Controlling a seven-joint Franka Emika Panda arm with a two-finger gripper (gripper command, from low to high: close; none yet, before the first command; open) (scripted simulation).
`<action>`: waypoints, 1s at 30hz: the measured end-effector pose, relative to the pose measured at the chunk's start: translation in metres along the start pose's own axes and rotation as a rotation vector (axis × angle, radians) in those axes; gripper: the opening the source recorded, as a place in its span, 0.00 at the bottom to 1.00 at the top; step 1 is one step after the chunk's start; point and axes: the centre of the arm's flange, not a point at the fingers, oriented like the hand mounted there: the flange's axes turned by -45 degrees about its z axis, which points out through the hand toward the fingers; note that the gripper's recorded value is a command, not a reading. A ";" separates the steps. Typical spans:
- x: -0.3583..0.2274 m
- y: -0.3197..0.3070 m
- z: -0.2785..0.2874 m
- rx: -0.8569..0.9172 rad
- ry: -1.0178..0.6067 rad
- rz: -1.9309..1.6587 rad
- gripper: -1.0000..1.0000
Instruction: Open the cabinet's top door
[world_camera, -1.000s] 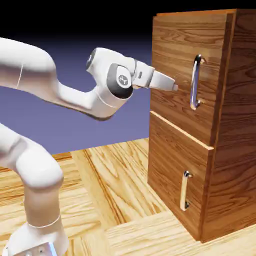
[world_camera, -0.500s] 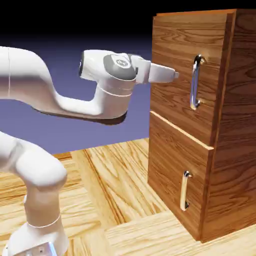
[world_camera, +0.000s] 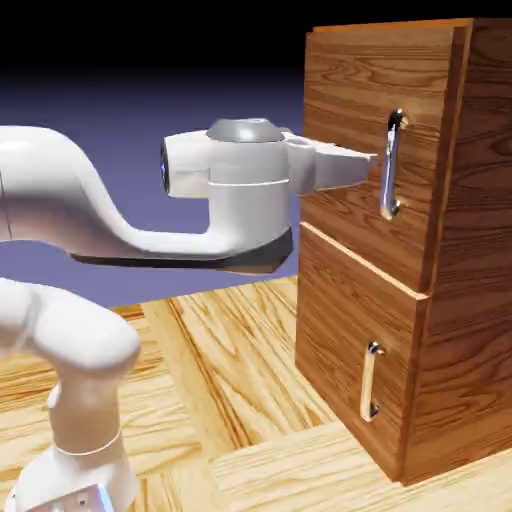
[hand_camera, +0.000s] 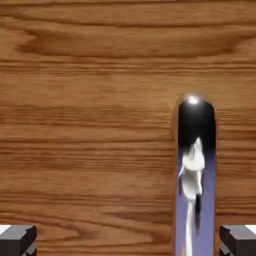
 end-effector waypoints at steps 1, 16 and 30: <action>-0.003 0.006 0.000 -0.001 0.005 0.003 0.50; -0.009 0.008 0.026 -0.074 0.014 0.010 0.00; -0.010 -0.042 -0.047 -0.316 0.012 0.012 0.00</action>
